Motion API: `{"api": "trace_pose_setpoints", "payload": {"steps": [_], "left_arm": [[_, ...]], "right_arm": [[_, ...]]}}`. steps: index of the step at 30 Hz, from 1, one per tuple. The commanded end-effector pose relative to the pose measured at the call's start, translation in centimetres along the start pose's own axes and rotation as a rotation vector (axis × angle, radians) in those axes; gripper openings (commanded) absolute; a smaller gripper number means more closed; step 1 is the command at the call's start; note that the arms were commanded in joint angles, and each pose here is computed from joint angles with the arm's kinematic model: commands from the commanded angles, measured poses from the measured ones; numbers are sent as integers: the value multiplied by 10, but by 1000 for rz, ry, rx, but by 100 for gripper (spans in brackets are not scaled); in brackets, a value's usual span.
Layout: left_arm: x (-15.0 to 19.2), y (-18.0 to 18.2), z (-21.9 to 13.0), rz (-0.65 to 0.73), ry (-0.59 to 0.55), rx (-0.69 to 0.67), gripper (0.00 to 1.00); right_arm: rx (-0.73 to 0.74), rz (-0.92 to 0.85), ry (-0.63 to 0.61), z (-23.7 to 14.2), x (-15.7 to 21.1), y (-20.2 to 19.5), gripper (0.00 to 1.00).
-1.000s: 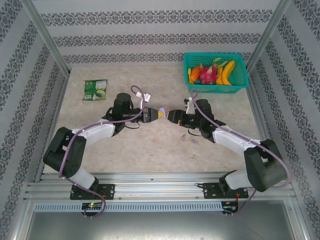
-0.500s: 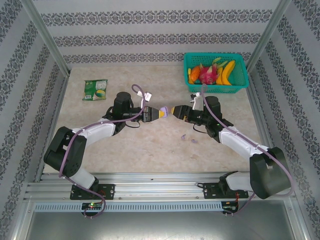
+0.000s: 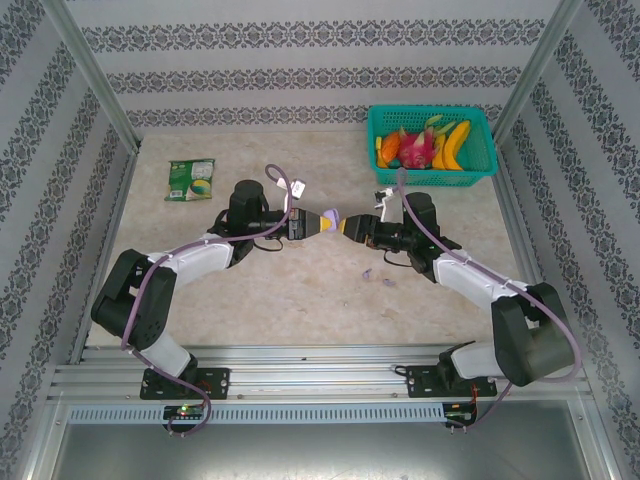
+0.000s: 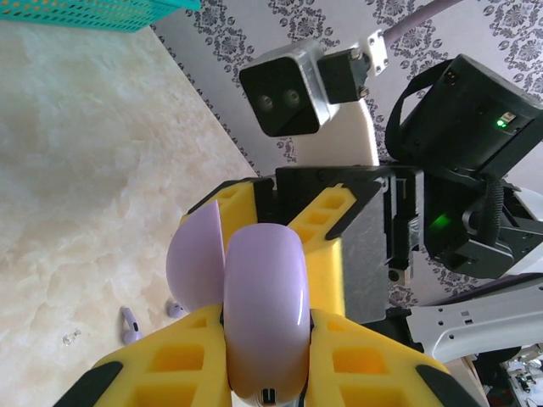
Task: Insert the wireless bluetooth earbuds into the charging case
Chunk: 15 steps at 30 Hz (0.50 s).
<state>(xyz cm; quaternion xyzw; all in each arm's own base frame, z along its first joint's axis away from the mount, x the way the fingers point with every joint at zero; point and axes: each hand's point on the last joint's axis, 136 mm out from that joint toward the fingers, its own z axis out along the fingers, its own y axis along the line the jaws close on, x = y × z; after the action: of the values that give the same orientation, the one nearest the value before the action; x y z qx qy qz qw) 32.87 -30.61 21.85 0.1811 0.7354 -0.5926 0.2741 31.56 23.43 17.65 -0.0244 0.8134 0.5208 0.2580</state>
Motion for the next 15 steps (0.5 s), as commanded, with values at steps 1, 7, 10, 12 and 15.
{"api": "trace_pose_setpoints", "payload": {"steps": [1, 7, 10, 12, 15], "left_arm": [[-7, -17, 6, 42, 6, 57, 7], [-4, -15, 9, 39, 16, 58, 7], [-1, -14, 11, 35, 23, 59, 7], [1, -12, 11, 32, 26, 56, 7], [2, -13, 12, 32, 30, 61, 7]], "right_arm": [[-42, -53, -12, 2, -10, 11, 50], [-45, -55, -15, 4, -12, 12, 49], [-51, -59, -19, 3, -14, 15, 48], [-52, -61, -21, 1, -15, 16, 48], [-46, -60, -27, 0, -17, 14, 47]]}}
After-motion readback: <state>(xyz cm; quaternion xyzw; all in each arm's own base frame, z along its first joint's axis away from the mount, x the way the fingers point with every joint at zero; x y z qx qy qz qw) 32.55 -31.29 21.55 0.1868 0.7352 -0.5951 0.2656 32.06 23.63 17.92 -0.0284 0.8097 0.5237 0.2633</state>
